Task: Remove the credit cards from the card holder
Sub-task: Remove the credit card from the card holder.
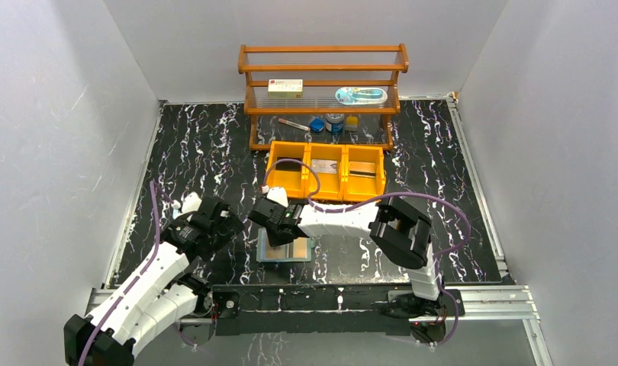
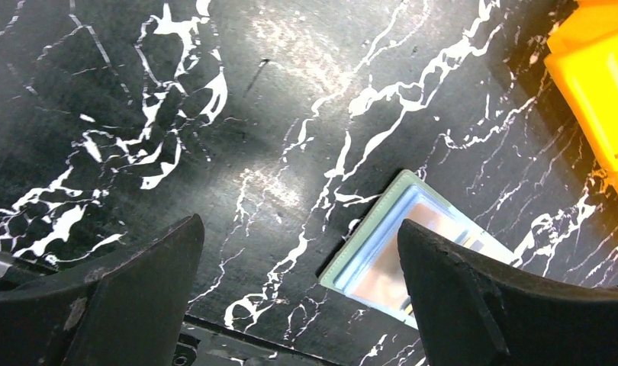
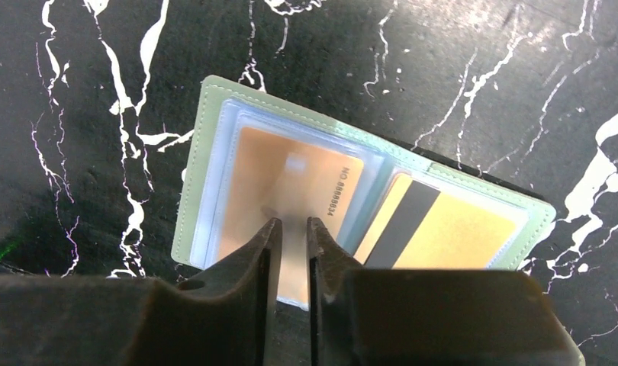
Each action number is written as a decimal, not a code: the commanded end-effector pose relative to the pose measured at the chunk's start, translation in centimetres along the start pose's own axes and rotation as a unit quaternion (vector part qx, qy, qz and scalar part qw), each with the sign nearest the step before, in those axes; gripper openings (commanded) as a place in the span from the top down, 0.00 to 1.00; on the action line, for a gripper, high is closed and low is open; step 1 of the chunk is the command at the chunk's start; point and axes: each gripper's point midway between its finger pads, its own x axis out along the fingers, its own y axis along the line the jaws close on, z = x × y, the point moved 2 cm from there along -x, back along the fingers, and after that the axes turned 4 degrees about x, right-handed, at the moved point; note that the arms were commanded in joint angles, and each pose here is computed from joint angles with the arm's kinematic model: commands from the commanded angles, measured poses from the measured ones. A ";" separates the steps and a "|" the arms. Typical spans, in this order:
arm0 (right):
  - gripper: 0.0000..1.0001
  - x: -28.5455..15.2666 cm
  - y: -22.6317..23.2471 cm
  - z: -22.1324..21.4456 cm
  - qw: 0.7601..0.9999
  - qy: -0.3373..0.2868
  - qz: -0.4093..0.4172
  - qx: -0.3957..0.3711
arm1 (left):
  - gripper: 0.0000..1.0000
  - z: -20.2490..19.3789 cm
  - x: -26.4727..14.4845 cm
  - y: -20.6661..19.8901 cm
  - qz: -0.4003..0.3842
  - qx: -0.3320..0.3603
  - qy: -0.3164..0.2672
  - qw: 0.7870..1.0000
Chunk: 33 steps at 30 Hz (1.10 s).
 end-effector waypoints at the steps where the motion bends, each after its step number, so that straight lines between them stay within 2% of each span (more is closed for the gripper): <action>1: 0.76 -1.7 0.0 1.4 0.999 -0.024 0.021 0.027 | 0.02 0.2 -0.3 -1.6 -0.036 0.031 0.010 0.999; 6: 0.87 -1.3 -0.2 1.0 0.998 -0.005 0.051 0.037 | 0.02 -0.4 0.0 -2.6 -0.056 0.059 0.032 0.996; 7: 0.82 -1.2 -0.1 0.9 0.998 -0.001 0.056 0.038 | 0.02 -0.5 0.1 -2.7 -0.058 0.064 0.036 0.996; 8: 0.71 -1.2 0.0 0.9 0.998 0.001 0.058 0.038 | 0.02 -0.7 0.2 -2.7 -0.057 0.067 0.041 0.995; 9: 0.66 -1.2 0.1 0.9 0.998 0.002 0.059 0.038 | 0.02 -0.8 0.3 -2.8 -0.056 0.069 0.045 0.995; 15: 0.62 -1.6 0.5 1.3 0.997 -0.002 0.067 0.032 | 0.02 -1.0 0.4 -2.9 -0.055 0.076 0.053 0.994; 20: 0.63 -0.9 0.6 1.3 0.998 0.005 0.056 0.028 | 0.02 -0.7 0.3 -2.8 -0.055 0.073 0.043 0.995; 24: 0.61 0.3 -1.3 0.8 0.999 0.021 -0.023 0.016 | 0.02 0.0 -0.1 -2.0 -0.039 0.064 0.022 0.997; 27: 0.59 1.0 -2.2 0.1 0.998 0.027 -0.052 0.011 | 0.02 0.5 -0.5 -1.7 -0.037 0.053 0.006 0.998; 30: 0.60 1.5 -2.7 -0.7 0.997 0.034 -0.063 0.008 | 0.02 0.8 -0.7 -1.5 -0.036 0.044 -0.004 0.998; 33: 0.67 1.8 -2.8 -0.9 0.997 0.033 -0.069 0.003 | 0.02 1.1 -1.0 -1.1 -0.029 0.031 -0.012 0.999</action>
